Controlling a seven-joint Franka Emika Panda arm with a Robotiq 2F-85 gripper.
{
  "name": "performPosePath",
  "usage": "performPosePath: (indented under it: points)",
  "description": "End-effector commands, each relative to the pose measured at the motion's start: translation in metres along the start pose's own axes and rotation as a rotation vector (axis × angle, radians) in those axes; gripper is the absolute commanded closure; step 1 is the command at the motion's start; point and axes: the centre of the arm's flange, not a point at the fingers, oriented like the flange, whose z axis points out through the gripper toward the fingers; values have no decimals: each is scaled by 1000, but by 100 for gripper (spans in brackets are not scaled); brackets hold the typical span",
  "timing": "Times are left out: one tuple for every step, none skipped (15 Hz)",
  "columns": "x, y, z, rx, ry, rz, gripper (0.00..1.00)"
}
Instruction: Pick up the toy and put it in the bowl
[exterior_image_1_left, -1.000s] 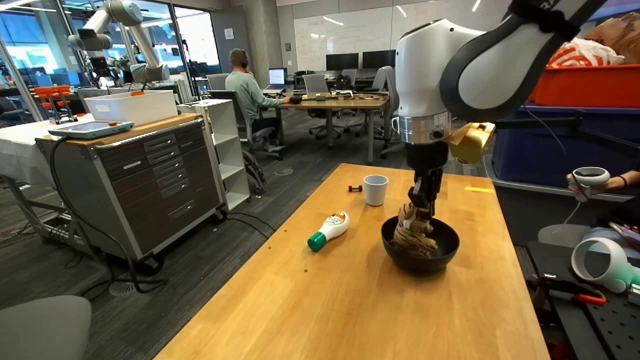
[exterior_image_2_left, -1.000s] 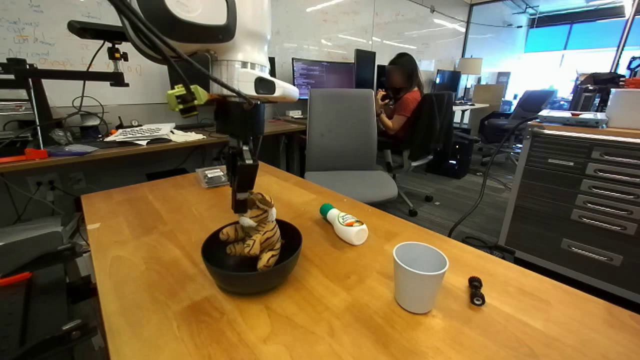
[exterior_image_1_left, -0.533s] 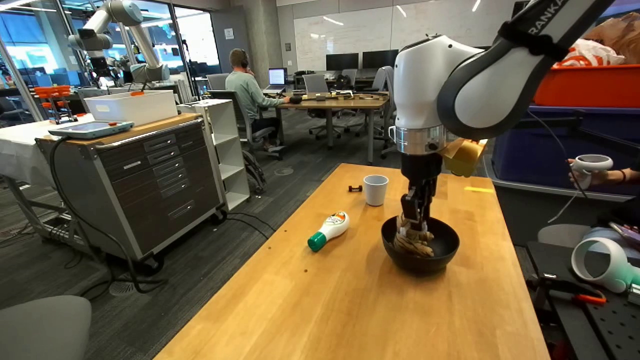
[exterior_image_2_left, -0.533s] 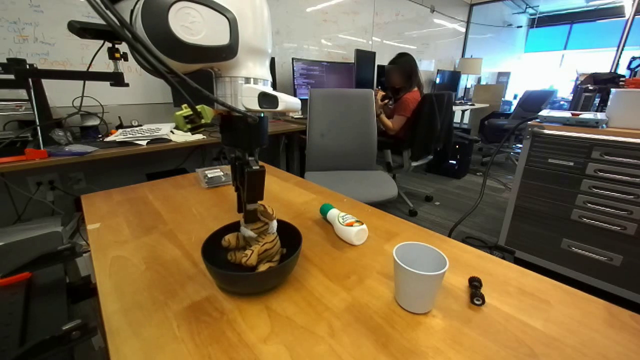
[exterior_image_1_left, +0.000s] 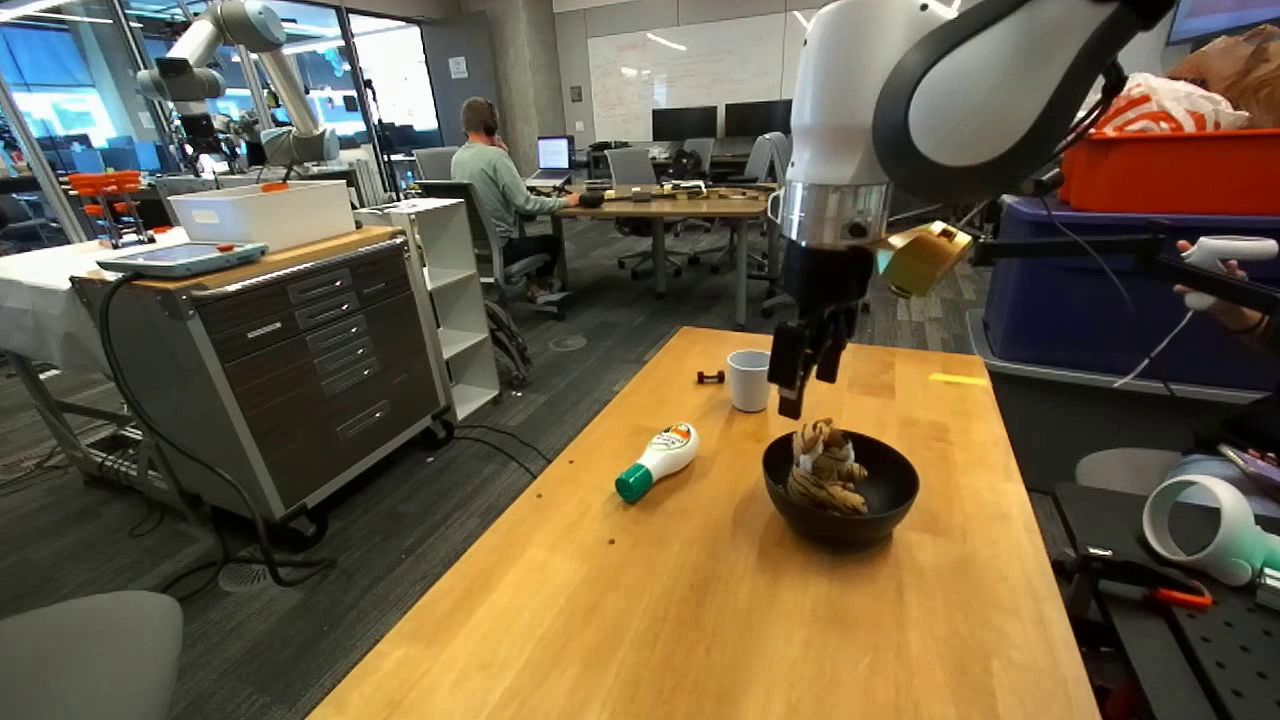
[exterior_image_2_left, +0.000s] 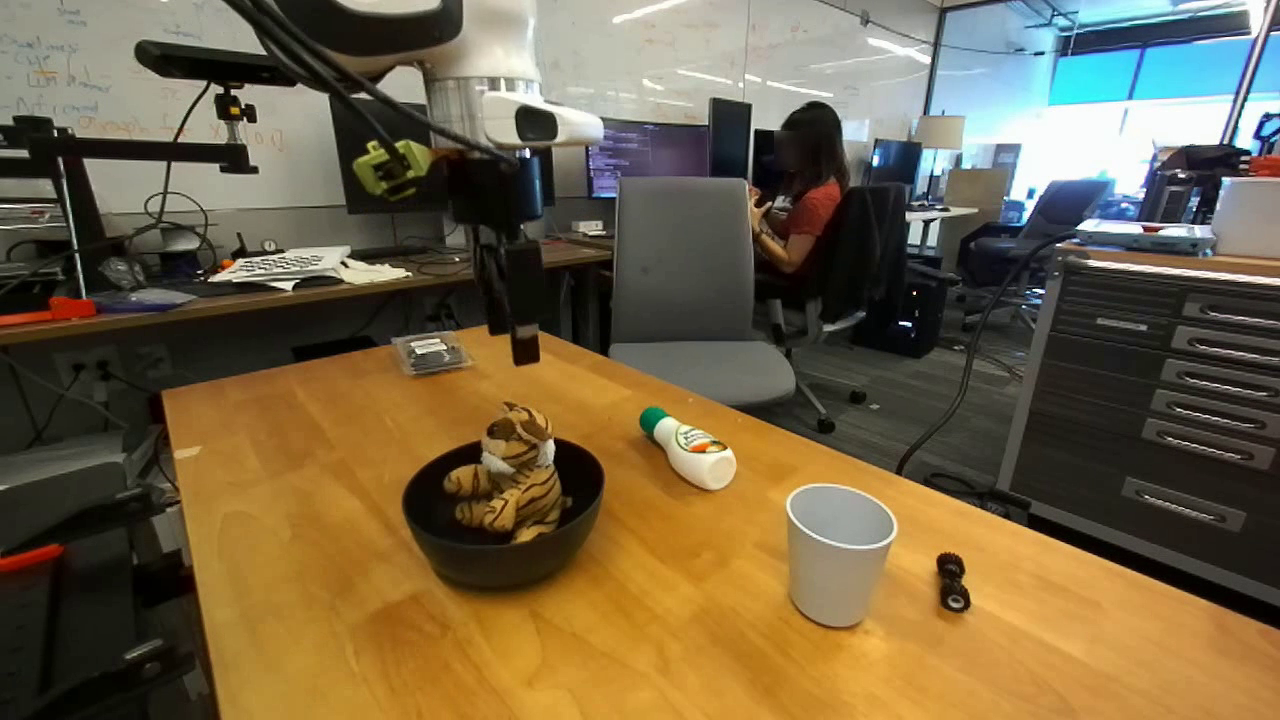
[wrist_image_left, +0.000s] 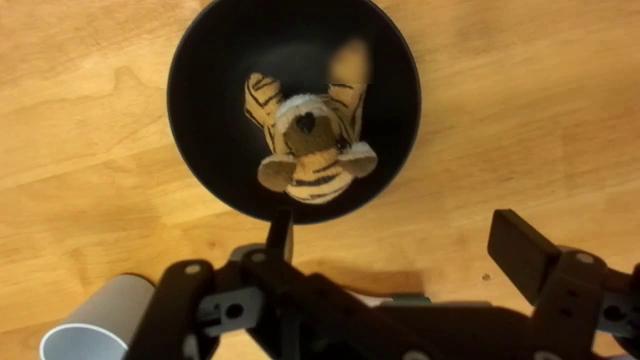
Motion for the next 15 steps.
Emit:
performPosePath:
  points:
    - [-8,-4,-56,65,45,-26,0]
    - [-9,-5,-66,77,47,-33,0]
    - [-11,-5,-74,90,30,-37,1]
    - [-13,-5,-80,98,-1,-50,0]
    - [-16,-6,-85,112,-37,-62,0]
    - [-19,-6,-89,125,-66,-71,0]
    - [-16,-6,-69,91,-32,-47,0]
    - [-19,-7,-74,100,-50,-55,0]
    - [-20,-7,-77,104,-55,-59,0]
    - [-21,-7,-78,105,-56,-62,0]
    - [-21,-7,-78,105,-57,-63,0]
    - [-21,-7,-78,105,-58,-64,0]
    - [-21,-7,-78,105,-60,-65,0]
    - [-21,-7,-78,105,-61,-66,0]
    - [-21,-7,-78,105,-62,-66,0]
